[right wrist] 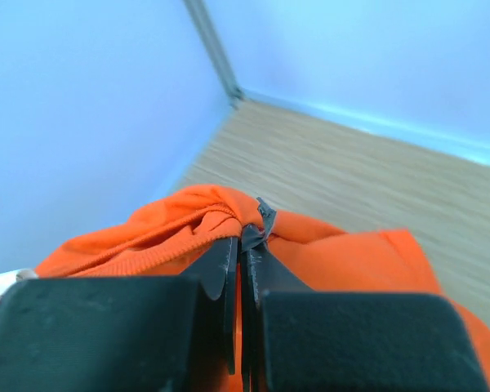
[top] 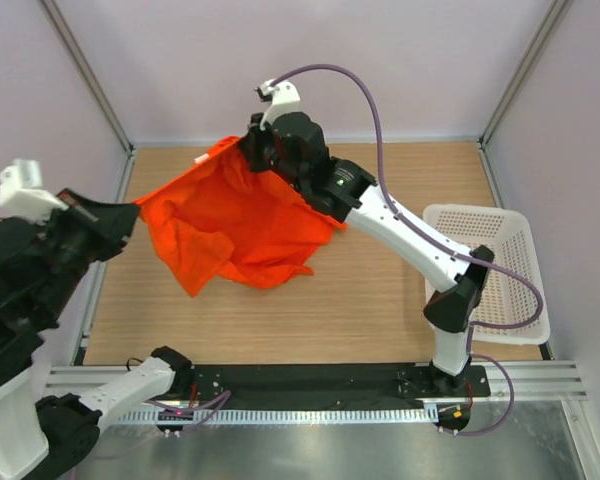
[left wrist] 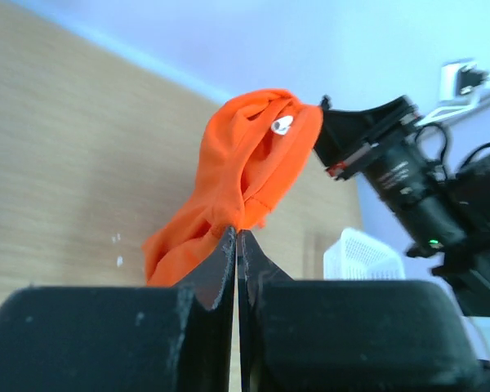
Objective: Fold and stack the t-shirts
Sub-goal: Flatten the tshirt out
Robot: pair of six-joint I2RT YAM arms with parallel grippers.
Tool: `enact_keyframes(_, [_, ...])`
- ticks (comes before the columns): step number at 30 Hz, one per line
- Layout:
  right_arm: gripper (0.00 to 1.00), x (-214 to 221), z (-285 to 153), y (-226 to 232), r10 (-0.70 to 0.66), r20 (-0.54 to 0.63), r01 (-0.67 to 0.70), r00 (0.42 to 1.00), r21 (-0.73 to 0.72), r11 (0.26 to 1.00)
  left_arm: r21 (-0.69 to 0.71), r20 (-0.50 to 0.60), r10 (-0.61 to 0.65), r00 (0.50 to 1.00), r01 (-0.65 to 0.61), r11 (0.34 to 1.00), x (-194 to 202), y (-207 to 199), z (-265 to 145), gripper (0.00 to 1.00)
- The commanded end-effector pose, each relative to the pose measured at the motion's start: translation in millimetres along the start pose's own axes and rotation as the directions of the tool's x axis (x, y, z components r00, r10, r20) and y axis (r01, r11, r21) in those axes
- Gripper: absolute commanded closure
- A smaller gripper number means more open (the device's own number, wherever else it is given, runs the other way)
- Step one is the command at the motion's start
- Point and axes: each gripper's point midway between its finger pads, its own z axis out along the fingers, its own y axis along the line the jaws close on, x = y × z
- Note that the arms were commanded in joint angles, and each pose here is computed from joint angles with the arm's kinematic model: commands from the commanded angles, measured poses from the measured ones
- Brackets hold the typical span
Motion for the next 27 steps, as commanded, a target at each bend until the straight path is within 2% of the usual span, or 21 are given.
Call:
enact_keyframes(1, [0.99,-84.3,-0.1,49.9,0.113,0.227,-0.069,0.967,-0.195,0.978,-0.044,0.171,0.039,0.985,-0.032,0.999,-45.3,25.2,-52.2,1.0])
enact_keyframes(3, [0.99,-111.9,-4.9,67.2,0.216,0.281,-0.135,0.935,-0.282,0.95,-0.004,0.249,0.01,0.968,-0.009,1.0,-67.8,24.1,-77.8,1.0])
enact_keyframes(5, [0.99,-133.4,-11.6,81.2,0.298,0.324,-0.171,0.898,-0.368,0.914,0.026,0.283,-0.01,0.959,0.003,1.0,-78.4,21.0,-89.2,1.0])
enact_keyframes(8, [0.99,-153.2,-10.6,98.4,0.479,0.312,-0.293,0.821,-0.49,0.821,0.081,0.334,-0.057,0.941,0.032,0.996,-94.6,14.3,-103.1,1.0])
enact_keyframes(9, [0.99,-170.9,-15.6,98.0,0.561,0.297,-0.351,0.772,-0.538,0.767,0.096,0.342,-0.07,0.937,0.039,0.995,-97.4,12.9,-105.4,1.0])
enact_keyframes(10, [0.99,-156.3,4.9,98.9,0.578,0.269,-0.38,0.771,-0.534,0.755,0.11,0.348,-0.087,0.934,0.052,0.993,-99.9,8.9,-102.5,1.0])
enact_keyframes(12, [0.99,-166.2,1.7,101.3,0.603,0.256,-0.397,0.756,-0.554,0.732,0.122,0.333,-0.101,0.937,0.063,0.991,-97.1,6.5,-96.5,1.0])
enact_keyframes(14, [0.99,-163.1,6.9,92.1,0.595,0.243,-0.403,0.766,-0.54,0.739,0.109,0.28,-0.1,0.955,0.072,0.991,-82.5,2.7,-78.1,1.0])
enact_keyframes(15, [0.99,-141.7,20.0,85.3,0.571,0.213,-0.411,0.793,-0.505,0.759,0.103,0.253,-0.091,0.963,0.067,0.992,-74.3,1.0,-69.4,1.0])
enact_keyframes(16, [0.99,-138.9,26.2,67.1,0.575,0.212,-0.427,0.79,-0.482,0.765,0.108,0.219,-0.084,0.972,0.061,0.992,-65.0,-2.2,-62.2,0.99])
enact_keyframes(17, [0.99,-152.8,13.0,57.4,0.592,0.222,-0.432,0.774,-0.499,0.752,0.083,0.174,-0.07,0.982,0.056,0.995,-50.0,-1.7,-46.9,0.95])
enact_keyframes(18, [0.99,-120.1,30.5,42.9,0.574,0.167,-0.454,0.802,-0.455,0.766,0.077,0.146,-0.057,0.988,0.047,0.996,-41.1,-2.3,-39.3,0.91])
enact_keyframes(19, [0.99,-113.1,30.4,34.9,0.563,0.145,-0.452,0.813,-0.451,0.769,0.081,0.111,-0.043,0.993,0.035,0.996,-31.7,-5.1,-32.2,0.88])
enact_keyframes(22, [0.99,-86.3,30.5,-19.4,0.492,0.145,-0.429,0.859,-0.322,0.844,0.029,0.006,0.001,1.0,-0.001,1.0,0.5,-1.8,-4.6,0.75])
enact_keyframes(23, [0.99,-77.9,34.1,-52.1,0.467,0.138,-0.426,0.874,-0.245,0.871,0.028,-0.037,0.015,0.999,-0.014,1.0,11.4,-5.6,5.9,0.71])
enact_keyframes(26, [0.99,-48.7,29.8,-103.1,0.449,0.093,-0.436,0.888,-0.136,0.89,0.002,-0.15,0.057,0.987,-0.057,0.998,44.2,-6.9,34.6,0.55])
enact_keyframes(27, [0.99,-36.8,24.0,-136.7,0.455,0.097,-0.449,0.885,-0.072,0.89,-0.006,-0.178,0.069,0.982,-0.071,0.997,52.6,-7.1,42.6,0.47])
